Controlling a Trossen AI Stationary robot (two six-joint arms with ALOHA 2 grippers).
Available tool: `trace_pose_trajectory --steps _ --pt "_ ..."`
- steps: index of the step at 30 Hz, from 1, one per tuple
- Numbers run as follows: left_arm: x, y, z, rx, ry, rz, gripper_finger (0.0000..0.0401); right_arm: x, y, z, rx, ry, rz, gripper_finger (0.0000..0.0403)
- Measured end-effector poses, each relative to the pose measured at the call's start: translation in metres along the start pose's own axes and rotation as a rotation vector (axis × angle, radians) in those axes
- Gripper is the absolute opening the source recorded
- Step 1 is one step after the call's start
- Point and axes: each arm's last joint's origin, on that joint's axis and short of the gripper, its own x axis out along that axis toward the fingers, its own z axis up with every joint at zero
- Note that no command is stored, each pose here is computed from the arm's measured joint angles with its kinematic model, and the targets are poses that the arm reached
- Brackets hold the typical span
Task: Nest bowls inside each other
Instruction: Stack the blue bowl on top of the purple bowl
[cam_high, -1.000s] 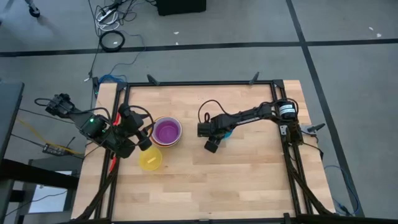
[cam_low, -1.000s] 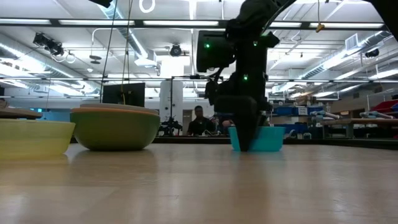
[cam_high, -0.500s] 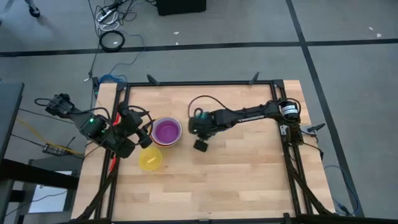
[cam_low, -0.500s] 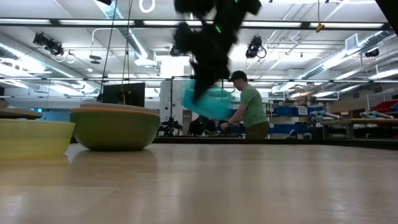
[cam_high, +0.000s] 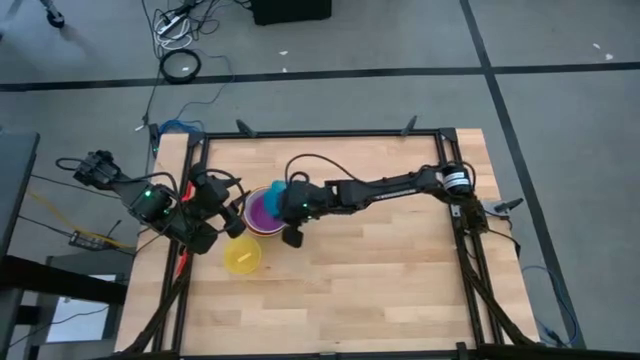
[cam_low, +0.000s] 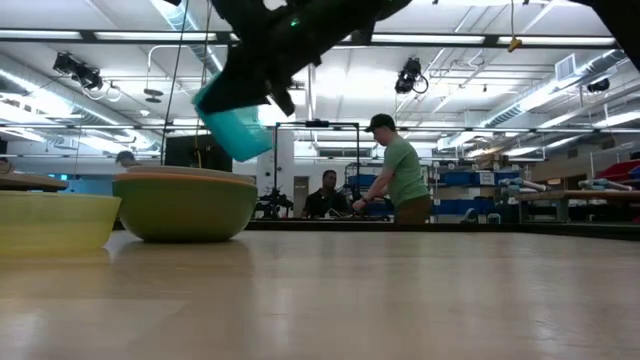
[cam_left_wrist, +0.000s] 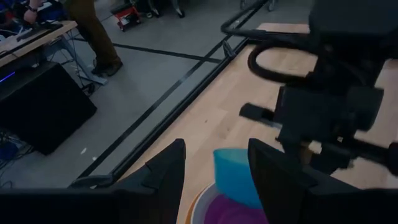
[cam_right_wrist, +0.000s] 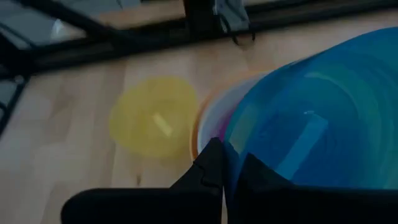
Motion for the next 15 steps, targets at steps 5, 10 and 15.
trace_pose_trajectory --steps 5,10,15 --pt "0.0 0.0 0.0 0.0 0.001 0.0 0.0184 0.015 -0.009 -0.005 0.023 -0.016 0.022 0.0" --pt "0.0 0.0 0.0 0.002 0.001 0.0 0.0184 0.023 -0.013 -0.008 0.021 -0.027 0.038 0.0" --pt "0.0 0.0 0.0 0.001 0.001 0.0 0.0184 0.022 -0.012 -0.005 0.007 -0.054 0.048 0.0024"
